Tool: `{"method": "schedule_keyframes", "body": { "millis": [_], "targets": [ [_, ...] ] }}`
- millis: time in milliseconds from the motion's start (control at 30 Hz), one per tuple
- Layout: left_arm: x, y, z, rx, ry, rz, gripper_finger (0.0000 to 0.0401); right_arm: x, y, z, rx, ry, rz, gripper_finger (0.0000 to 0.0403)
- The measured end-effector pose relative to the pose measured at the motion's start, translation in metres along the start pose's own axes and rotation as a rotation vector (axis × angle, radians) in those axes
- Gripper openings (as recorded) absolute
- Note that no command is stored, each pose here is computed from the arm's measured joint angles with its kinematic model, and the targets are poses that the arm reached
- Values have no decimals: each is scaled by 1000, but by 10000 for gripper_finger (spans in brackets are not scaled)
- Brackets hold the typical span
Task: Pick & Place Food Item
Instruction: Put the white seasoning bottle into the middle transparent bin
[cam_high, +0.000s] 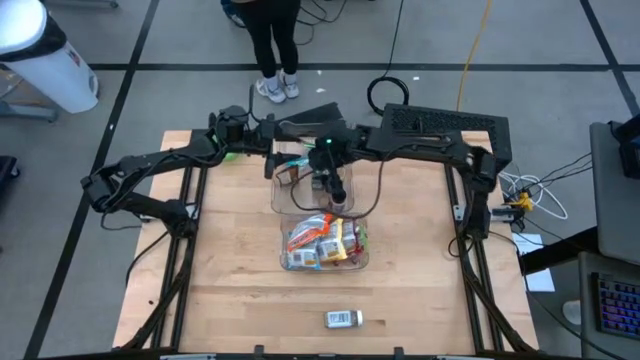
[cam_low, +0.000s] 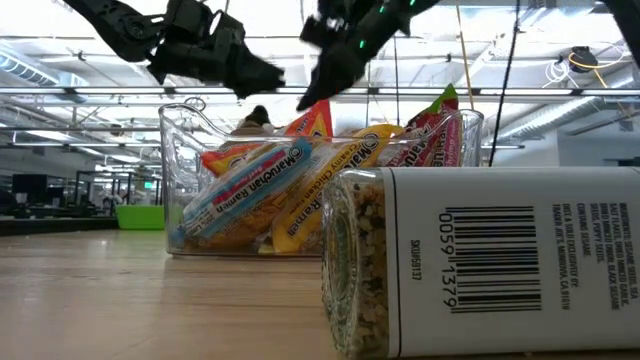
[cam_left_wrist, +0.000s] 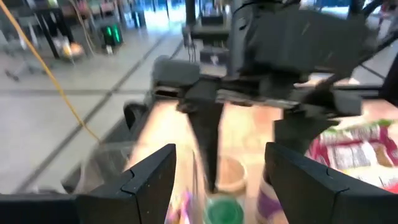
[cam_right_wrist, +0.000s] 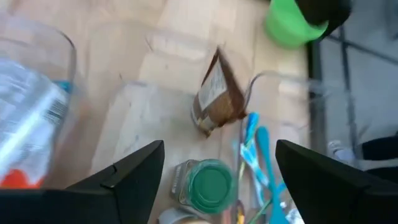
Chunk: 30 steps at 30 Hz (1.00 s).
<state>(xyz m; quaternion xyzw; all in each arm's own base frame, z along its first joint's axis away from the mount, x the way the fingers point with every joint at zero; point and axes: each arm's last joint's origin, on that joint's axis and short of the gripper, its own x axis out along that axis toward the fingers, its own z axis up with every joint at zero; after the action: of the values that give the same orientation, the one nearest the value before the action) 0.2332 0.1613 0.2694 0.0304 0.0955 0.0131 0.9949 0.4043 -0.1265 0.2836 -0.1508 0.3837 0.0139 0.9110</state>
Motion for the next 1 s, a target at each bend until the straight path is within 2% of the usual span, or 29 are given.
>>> {"method": "schedule_keyframes", "body": {
  "millis": [133,333,533,700,867,1000],
  "targets": [
    [-1,2,13,65,-117,26,251,-37,-1,13,-6,-70,-39,298],
    [-1,1,25,-5,-224,29,251,-90,4,9,101,-72,-48,297],
    [4,-9,33,58,-282,8,251,-109,32,-30,193,-162,-76,297],
    [14,-29,37,-29,-293,-82,251,-103,68,-77,229,-337,-103,297],
    [29,-65,39,-28,-267,-214,251,-95,104,-119,171,-490,-111,297],
    [39,-101,44,2,-280,-235,250,-104,121,-129,81,-677,-153,297]
  ]
}}
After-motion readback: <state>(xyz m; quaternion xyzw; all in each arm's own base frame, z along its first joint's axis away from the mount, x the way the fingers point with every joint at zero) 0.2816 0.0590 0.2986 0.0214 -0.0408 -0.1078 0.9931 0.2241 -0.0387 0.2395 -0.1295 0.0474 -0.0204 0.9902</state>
